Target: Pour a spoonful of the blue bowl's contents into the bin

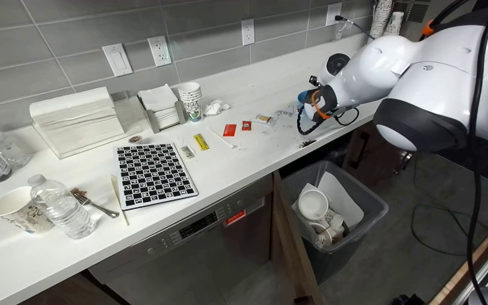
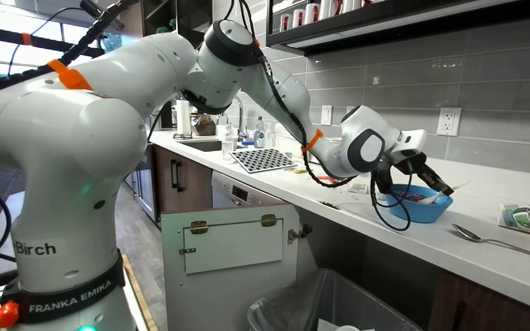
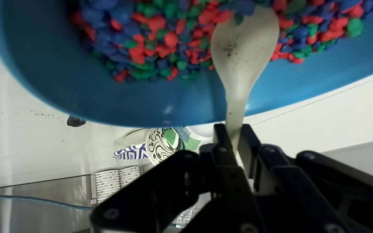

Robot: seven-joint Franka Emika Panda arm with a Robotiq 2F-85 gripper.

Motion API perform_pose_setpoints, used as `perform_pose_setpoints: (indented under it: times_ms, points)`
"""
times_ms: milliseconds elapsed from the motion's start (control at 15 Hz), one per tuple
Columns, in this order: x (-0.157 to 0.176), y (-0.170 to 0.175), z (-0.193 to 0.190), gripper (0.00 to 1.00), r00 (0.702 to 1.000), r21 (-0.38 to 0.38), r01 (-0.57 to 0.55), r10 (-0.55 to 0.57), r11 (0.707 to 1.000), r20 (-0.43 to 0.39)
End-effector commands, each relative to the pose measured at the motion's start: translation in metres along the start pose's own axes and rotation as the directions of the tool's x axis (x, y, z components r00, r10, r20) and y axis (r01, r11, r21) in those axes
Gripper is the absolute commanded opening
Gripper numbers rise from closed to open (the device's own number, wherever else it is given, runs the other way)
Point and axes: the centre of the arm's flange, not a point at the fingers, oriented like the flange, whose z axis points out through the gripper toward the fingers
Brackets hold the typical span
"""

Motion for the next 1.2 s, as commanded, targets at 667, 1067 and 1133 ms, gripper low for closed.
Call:
perform_pose_setpoints:
  times_ms: [667, 1067, 1133]
  points:
    - [-0.01, -0.022, 0.028, 0.03, 0.978, -0.091, 0.113, -0.094, 0.989, 0.187]
    - [-0.005, -0.022, 0.031, 0.03, 0.965, -0.099, 0.108, -0.081, 0.989, 0.249]
    - [-0.003, -0.022, 0.032, 0.03, 0.962, -0.102, 0.103, -0.073, 0.989, 0.263]
